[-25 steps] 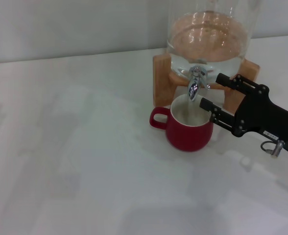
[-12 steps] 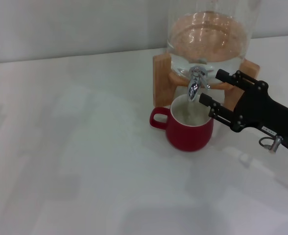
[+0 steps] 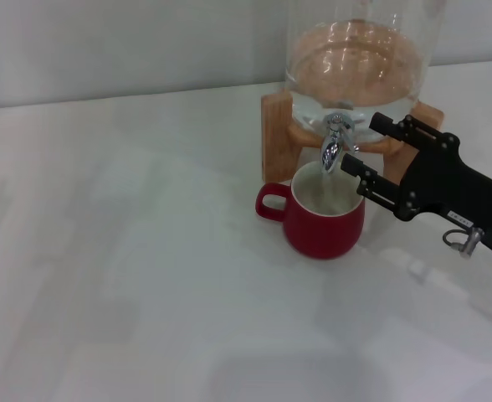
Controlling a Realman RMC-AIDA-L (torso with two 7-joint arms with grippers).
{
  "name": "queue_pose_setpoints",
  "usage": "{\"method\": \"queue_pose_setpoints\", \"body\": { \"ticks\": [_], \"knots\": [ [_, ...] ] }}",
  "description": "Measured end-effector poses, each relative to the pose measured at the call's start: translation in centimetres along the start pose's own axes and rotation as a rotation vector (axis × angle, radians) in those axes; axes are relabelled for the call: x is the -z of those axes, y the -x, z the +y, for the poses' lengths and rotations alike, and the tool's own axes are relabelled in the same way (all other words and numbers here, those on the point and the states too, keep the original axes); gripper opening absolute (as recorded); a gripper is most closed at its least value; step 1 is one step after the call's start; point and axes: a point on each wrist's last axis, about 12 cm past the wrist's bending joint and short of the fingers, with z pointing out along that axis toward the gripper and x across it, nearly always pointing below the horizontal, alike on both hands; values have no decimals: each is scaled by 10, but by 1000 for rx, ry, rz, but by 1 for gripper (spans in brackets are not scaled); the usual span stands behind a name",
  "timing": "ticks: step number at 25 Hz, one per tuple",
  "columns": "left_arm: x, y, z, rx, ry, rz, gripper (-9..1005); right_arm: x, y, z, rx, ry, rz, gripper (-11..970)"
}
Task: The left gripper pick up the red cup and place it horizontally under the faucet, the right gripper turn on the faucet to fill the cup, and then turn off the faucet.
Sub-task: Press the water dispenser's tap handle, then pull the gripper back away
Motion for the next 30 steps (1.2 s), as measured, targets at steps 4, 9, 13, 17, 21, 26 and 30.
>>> {"method": "queue_pose_setpoints", "body": {
  "ticks": [4, 9, 13, 17, 21, 26, 30],
  "knots": [
    [-1, 0, -1, -1, -3, 0, 852, 0, 0, 0, 0, -2, 0, 630],
    [-1, 0, -1, -1, -4, 0, 852, -2, 0, 0, 0, 1, -2, 629],
    [0, 0, -1, -1, -3, 1, 852, -2, 0, 0, 0, 1, -3, 629],
    [0, 0, -1, 0, -4, 2, 852, -2, 0, 0, 0, 1, -3, 628],
    [1, 0, -1, 0, -5, 2, 852, -2, 0, 0, 0, 1, -3, 627],
    [1, -1, -3, 2, -12, 5, 852, -2, 0, 0, 0, 1, -3, 627],
    [1, -1, -3, 1, -13, 5, 852, -2, 0, 0, -1, 1, -2, 626]
  ]
}}
